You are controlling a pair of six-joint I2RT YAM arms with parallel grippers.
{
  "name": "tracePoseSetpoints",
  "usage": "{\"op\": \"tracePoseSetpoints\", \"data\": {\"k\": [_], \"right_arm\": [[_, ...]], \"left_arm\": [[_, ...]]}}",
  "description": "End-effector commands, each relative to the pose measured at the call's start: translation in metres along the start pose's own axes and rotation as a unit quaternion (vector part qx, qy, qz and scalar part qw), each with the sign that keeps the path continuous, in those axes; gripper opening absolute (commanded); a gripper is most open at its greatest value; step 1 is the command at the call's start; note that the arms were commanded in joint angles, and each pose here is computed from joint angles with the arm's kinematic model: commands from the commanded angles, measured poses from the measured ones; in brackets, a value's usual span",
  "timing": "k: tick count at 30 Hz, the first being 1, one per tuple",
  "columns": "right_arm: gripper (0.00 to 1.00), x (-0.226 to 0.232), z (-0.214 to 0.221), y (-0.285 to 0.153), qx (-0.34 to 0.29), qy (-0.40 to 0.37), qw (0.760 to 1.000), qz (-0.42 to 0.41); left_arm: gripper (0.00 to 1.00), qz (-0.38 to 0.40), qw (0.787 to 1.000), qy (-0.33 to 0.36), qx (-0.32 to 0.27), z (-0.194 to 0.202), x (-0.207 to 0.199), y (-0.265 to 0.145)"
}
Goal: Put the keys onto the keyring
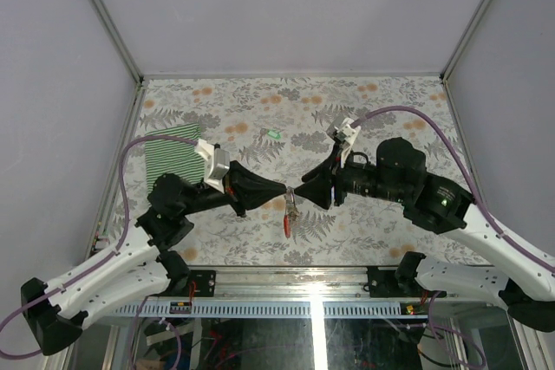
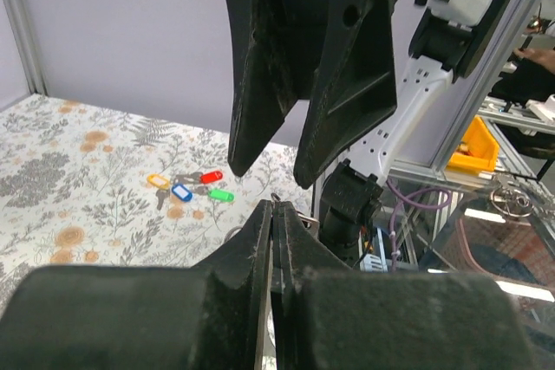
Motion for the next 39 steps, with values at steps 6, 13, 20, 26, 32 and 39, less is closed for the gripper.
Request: {"op": "tracePoseSetpoints", "data": {"k": [6, 13, 20, 26, 32, 39], "right_arm": [[0.51, 0.012, -0.042, -0.006, -0.148, 0.098, 0.984, -0.022], [0.47, 0.020, -0.041, 0.000, -0.145, 0.107, 0.982, -0.051], [0.42, 0.023, -0.038, 0.004, -0.132, 0.111, 0.983, -0.063], [0.37, 0.025, -0.032, 0.009, -0.115, 0.113, 0.984, -0.073], [0.18, 0.027, -0.032, 0.007, -0.113, 0.111, 0.985, -0.076], [0.01, 0.025, -0.032, 0.003, -0.114, 0.109, 0.985, -0.067]], "left_arm": [[0.00, 0.014, 0.995, 0.032, -0.093, -0.045, -0.017, -0.004], [0.00, 0.016, 0.995, 0.035, -0.089, -0.046, -0.017, -0.002], [0.00, 0.015, 0.995, 0.038, -0.088, -0.047, -0.017, -0.001], [0.00, 0.016, 0.995, 0.042, -0.087, -0.049, -0.018, -0.001], [0.00, 0.011, 0.996, 0.043, -0.083, -0.047, -0.017, -0.002], [0.00, 0.003, 0.995, 0.047, -0.083, -0.047, -0.014, -0.004]]}}
Point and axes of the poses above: each gripper's point midway between its finger pads, its own y axis out along the fingers, its own x axis along the line the jaws close on, z = x × y, the point moved 2 cm from there along -y, back along the fingers, and after that the axes turned 7 degrees about -y, right-handed, at the moved point
